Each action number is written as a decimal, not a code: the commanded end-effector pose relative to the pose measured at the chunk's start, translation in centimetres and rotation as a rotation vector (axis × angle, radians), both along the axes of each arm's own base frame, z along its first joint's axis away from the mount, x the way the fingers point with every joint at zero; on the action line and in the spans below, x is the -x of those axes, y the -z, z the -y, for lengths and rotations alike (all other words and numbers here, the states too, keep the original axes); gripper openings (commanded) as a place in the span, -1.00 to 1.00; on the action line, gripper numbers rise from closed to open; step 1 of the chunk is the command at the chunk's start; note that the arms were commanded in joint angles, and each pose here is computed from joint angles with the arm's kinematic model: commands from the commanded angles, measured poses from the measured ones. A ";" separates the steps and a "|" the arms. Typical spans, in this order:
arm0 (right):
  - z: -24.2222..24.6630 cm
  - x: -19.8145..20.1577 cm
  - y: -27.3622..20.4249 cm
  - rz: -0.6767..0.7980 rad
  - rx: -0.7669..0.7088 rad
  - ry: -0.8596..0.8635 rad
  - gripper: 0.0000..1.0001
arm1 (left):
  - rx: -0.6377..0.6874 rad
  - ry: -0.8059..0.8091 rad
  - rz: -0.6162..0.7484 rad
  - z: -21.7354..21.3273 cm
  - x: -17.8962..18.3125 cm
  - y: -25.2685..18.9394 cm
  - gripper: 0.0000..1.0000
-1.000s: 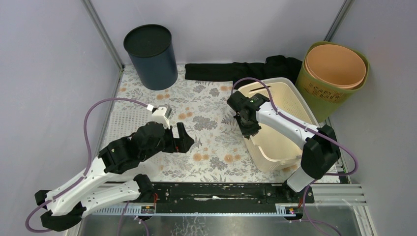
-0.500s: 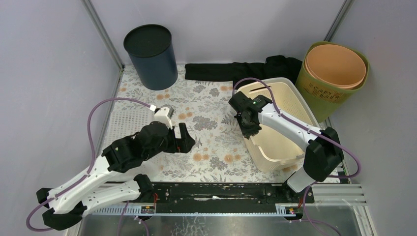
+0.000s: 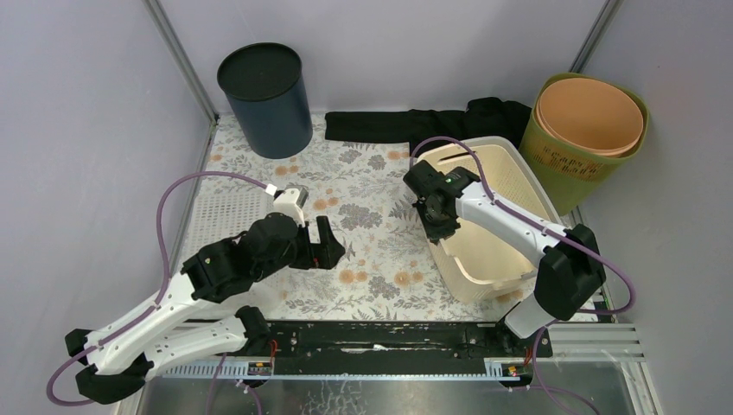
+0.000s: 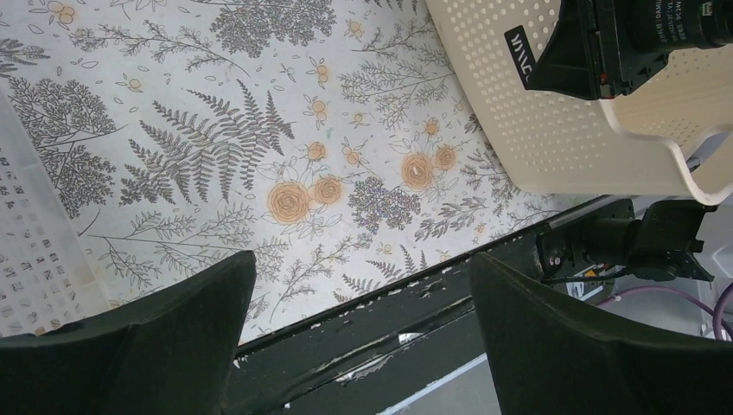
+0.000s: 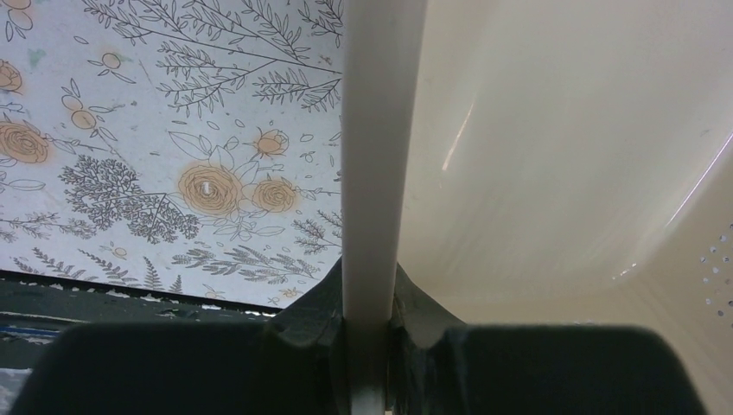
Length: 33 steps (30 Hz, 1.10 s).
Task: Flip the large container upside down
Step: Turn the container upside down at the center of the board.
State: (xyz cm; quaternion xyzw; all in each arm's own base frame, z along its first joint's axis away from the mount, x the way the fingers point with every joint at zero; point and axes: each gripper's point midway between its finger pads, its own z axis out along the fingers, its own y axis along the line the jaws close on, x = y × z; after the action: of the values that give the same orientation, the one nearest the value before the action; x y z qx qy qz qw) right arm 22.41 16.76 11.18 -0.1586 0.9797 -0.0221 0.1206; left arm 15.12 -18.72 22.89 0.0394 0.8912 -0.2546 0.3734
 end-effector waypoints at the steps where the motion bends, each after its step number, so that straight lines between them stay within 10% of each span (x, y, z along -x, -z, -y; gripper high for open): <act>1: -0.8 -0.2 -2.5 0.034 -0.075 -0.032 -1.00 | 0.062 0.003 0.031 0.7 -0.3 -1.4 1.00; 33: -3.7 -0.5 -11.3 0.124 -0.297 -0.070 -1.00 | 0.073 0.000 0.051 0.2 -0.1 -2.0 1.00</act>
State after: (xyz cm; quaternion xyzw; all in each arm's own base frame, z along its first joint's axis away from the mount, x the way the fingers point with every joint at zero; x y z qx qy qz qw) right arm 22.14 20.19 18.43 -0.1660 0.9714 0.0892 0.1448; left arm 14.81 -18.47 23.62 0.0377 0.8842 -0.2687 0.3803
